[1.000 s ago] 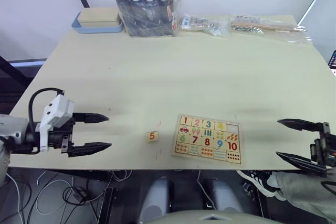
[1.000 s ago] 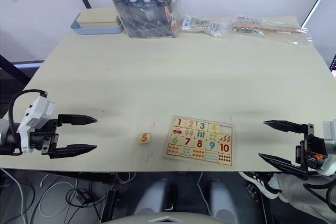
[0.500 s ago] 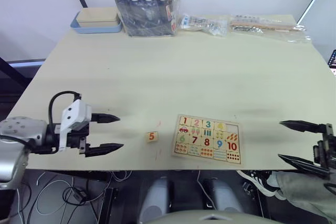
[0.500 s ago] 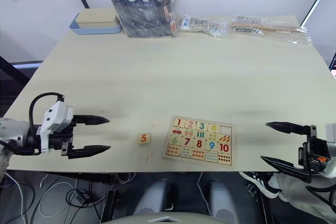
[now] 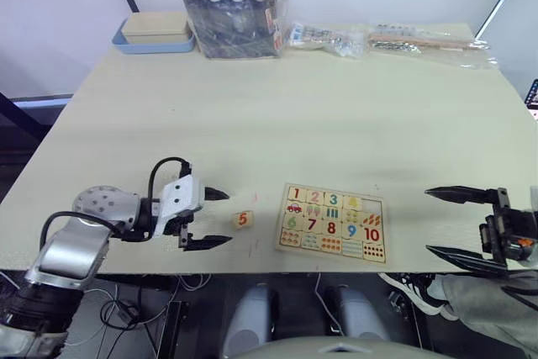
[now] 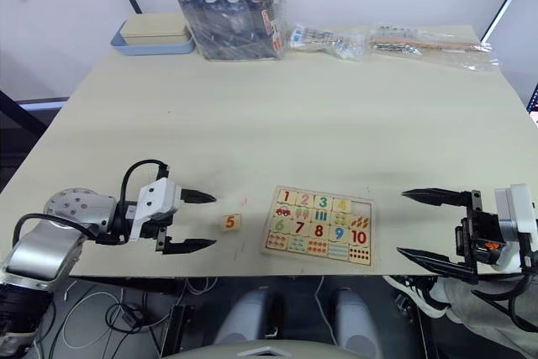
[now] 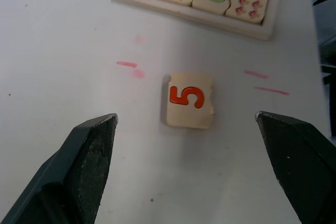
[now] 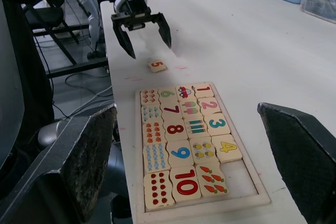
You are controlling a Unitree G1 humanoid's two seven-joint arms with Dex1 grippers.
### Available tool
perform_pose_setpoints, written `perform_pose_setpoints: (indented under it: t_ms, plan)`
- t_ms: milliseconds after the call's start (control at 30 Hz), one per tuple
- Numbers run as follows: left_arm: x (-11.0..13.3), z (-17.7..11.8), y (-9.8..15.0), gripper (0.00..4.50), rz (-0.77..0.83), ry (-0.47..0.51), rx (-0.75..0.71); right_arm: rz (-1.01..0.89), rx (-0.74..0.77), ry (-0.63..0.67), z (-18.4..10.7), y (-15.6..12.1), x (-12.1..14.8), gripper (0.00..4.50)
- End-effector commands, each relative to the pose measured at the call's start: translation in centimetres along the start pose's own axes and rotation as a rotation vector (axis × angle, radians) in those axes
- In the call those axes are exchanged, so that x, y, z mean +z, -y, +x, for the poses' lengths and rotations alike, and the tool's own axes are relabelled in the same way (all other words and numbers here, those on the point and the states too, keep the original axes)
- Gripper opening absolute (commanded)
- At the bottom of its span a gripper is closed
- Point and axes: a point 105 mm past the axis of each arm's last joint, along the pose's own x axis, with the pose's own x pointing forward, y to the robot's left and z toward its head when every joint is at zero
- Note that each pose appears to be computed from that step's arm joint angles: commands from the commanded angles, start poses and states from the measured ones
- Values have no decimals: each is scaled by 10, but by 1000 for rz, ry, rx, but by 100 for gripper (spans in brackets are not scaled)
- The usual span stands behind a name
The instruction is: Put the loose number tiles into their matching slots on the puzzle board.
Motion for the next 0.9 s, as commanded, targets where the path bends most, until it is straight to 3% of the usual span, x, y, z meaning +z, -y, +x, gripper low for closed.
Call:
perform_pose_setpoints:
  t_ms: [33,267,400,433,467,600,633,767,900]
  plan:
    - [0,4,-4,447,49,-10,19,-34,7,3,1,-1,7,450]
    - [-5,10,-4,447,69,-11,17,-35,1,3,0,-1,7,450]
    - [-4,13,-1,375,62,14,10,-35,-6,3,0,-1,6,450]
    - [-3,13,0,313,64,20,3,-35,-6,3,0,-1,6,450]
    - [-3,14,1,299,64,22,1,-35,-6,3,1,-1,6,450]
    - [-4,14,1,122,63,26,1,-33,-7,5,2,-1,5,450]
    - [-3,14,1,98,64,29,-1,-33,-7,6,2,-1,5,450]
    - [4,10,-2,98,72,44,-10,-34,-10,9,3,-1,5,450]
    - [26,1,-11,98,101,58,-46,-39,-25,7,2,-1,6,450]
